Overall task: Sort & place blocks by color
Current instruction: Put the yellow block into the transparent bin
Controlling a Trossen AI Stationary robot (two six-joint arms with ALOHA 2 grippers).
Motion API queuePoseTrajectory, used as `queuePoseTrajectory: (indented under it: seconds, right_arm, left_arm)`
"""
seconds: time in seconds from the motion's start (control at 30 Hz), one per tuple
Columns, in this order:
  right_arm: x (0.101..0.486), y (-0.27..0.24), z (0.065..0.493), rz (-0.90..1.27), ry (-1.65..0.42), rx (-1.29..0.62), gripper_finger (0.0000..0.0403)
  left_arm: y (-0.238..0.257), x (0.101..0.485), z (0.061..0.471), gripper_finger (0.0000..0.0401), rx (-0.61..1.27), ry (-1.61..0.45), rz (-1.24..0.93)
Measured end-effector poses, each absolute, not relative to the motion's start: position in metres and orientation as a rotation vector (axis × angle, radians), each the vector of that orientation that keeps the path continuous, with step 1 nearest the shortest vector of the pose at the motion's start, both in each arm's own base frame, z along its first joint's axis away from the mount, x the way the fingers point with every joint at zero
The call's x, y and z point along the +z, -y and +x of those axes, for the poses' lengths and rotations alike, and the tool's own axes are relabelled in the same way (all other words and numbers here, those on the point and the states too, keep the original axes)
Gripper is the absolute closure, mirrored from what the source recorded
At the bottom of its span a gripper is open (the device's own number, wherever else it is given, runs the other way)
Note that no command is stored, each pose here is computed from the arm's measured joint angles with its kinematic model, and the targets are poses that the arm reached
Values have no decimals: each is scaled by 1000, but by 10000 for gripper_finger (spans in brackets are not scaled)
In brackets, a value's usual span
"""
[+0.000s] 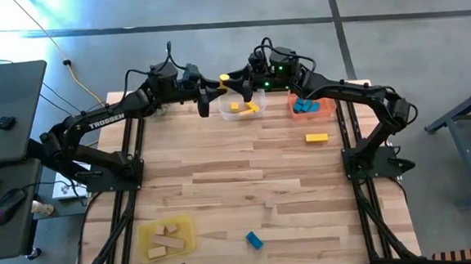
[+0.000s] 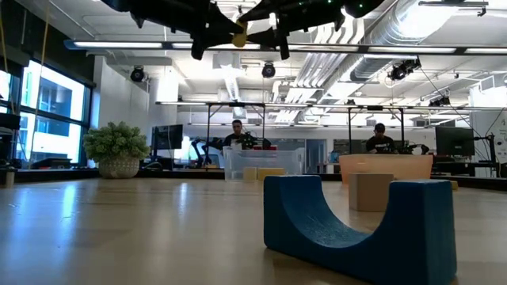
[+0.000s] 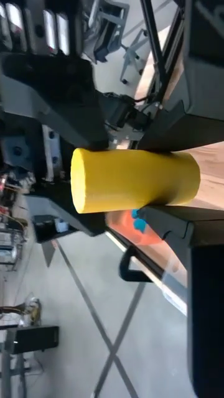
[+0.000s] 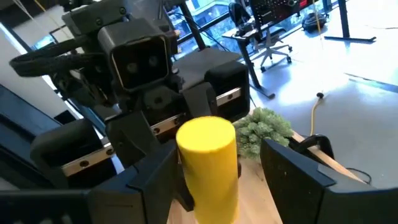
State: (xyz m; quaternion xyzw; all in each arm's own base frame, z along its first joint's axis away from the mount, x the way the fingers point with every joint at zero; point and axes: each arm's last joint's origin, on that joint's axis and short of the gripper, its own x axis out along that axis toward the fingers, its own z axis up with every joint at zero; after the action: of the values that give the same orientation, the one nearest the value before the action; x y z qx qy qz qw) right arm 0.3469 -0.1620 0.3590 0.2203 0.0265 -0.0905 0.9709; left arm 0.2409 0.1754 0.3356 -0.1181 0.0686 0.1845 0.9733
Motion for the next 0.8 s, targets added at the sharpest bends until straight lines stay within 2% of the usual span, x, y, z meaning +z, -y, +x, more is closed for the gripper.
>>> queuePoseTrajectory:
  seconds: [0.4,0.5,0.7,0.8]
  right_arm:
    - [365,161,348,456,8,-174,193]
    - [365,161,348,465,9,-176,214]
    - [362,159,352,488,11,-171,285]
    - [361,159,353,490,7,-170,295]
  left_arm:
    - [-174,344,243,306,347,-57,-226]
    - [-175,343,244,306,349,-61,-230]
    - [-176,340,245,303,351,-67,-240]
    - [-178,338,247,303,352,-68,-251]
